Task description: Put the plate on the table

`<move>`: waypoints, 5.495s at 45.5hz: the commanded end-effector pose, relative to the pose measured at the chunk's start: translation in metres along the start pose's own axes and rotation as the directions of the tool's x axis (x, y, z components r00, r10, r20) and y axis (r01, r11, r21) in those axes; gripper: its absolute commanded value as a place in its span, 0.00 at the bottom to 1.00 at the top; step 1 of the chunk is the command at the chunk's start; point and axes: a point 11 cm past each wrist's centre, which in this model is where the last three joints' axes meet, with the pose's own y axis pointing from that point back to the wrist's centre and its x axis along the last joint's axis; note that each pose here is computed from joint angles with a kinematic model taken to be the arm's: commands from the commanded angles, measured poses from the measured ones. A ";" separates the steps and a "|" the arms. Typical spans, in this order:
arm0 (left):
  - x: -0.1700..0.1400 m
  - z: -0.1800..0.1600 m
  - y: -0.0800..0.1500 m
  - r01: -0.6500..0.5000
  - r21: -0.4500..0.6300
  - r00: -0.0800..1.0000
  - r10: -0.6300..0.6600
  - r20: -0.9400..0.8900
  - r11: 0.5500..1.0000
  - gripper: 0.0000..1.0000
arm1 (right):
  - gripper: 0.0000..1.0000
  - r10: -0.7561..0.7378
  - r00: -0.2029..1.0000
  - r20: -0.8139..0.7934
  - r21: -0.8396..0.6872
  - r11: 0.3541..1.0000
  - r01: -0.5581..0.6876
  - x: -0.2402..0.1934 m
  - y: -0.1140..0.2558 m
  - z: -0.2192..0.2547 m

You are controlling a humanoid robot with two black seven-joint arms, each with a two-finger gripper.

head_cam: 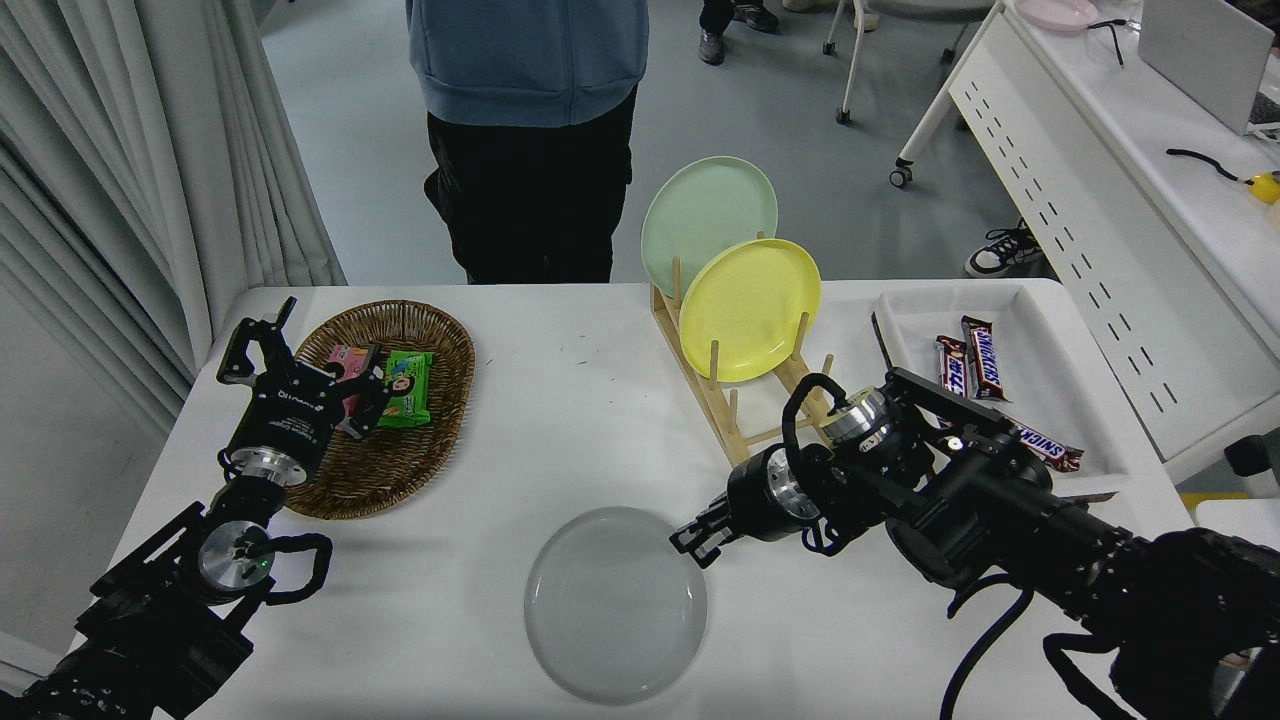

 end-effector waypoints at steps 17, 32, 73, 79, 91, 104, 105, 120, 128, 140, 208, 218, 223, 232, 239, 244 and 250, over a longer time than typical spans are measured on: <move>0.000 0.000 0.000 0.000 0.001 1.000 0.000 0.000 1.000 1.00 | 1.00 -0.031 0.999 0.015 -0.003 1.000 0.031 -0.011 0.009 -0.004; 0.000 0.000 0.000 0.000 -0.001 1.000 0.000 0.000 1.000 1.00 | 1.00 -0.050 0.998 -0.043 -0.023 0.999 0.049 -0.022 0.014 0.009; 0.000 0.000 0.000 0.002 0.000 1.000 -0.002 0.000 1.000 1.00 | 1.00 -0.530 0.685 -0.499 -0.092 0.819 0.567 -0.105 0.154 0.019; 0.000 0.000 0.000 0.000 -0.001 1.000 0.000 0.000 1.000 1.00 | 1.00 -0.591 0.547 -0.593 -0.123 0.738 0.664 -0.122 0.185 0.019; 0.000 0.000 0.000 0.002 0.000 1.000 -0.002 0.000 1.000 1.00 | 1.00 -0.484 0.472 -0.736 0.083 0.628 0.774 -0.137 0.233 -0.023; 0.000 0.000 0.000 0.000 0.001 1.000 0.000 0.000 1.000 1.00 | 1.00 -0.310 0.478 -0.822 0.383 0.321 0.866 -0.110 0.237 -0.086; 0.000 0.000 0.000 0.000 -0.001 1.000 0.000 0.000 1.000 1.00 | 1.00 -0.292 0.484 -0.825 0.402 0.300 0.865 -0.107 0.238 -0.091; 0.000 0.000 0.000 0.000 -0.001 1.000 0.000 0.000 1.000 1.00 | 1.00 -0.234 0.561 -0.794 0.499 0.275 0.822 -0.070 0.223 -0.119; 0.000 0.000 0.000 0.000 0.001 1.000 0.000 0.000 1.000 1.00 | 1.00 -0.295 0.548 -0.783 0.493 0.243 0.835 -0.058 0.209 -0.121; 0.000 0.000 0.000 0.000 -0.001 1.000 0.000 0.000 1.000 1.00 | 1.00 -0.329 0.574 -0.750 0.546 0.183 0.818 -0.010 0.176 -0.157; 0.000 0.000 0.000 0.001 -0.001 1.000 -0.001 -0.001 1.000 1.00 | 1.00 -0.292 0.789 -0.541 0.744 0.272 0.611 0.083 0.098 -0.189; 0.000 0.000 0.000 0.000 -0.001 1.000 0.000 0.000 1.000 1.00 | 1.00 -0.254 0.813 -0.524 0.761 0.288 0.581 0.065 0.099 -0.187; 0.000 0.000 0.000 0.000 0.001 1.000 0.000 0.000 1.000 1.00 | 1.00 -0.290 0.775 -0.561 0.731 0.265 0.629 0.050 0.105 -0.178; 0.000 0.000 0.000 0.000 -0.001 1.000 0.000 0.000 1.000 1.00 | 1.00 -0.272 0.784 -0.558 0.740 0.263 0.619 0.054 0.115 -0.171; 0.000 0.000 0.000 0.000 0.001 1.000 0.000 0.000 1.000 1.00 | 1.00 -0.262 0.798 -0.543 0.754 0.268 0.600 0.058 0.115 -0.174; 0.000 0.000 0.000 0.002 0.000 1.000 -0.002 0.000 1.000 1.00 | 1.00 -0.268 0.796 -0.543 0.753 0.264 0.602 0.059 0.115 -0.174; 0.000 0.000 0.000 0.000 -0.001 1.000 0.000 0.000 1.000 1.00 | 1.00 -0.279 0.790 -0.546 0.751 0.255 0.609 0.059 0.118 -0.175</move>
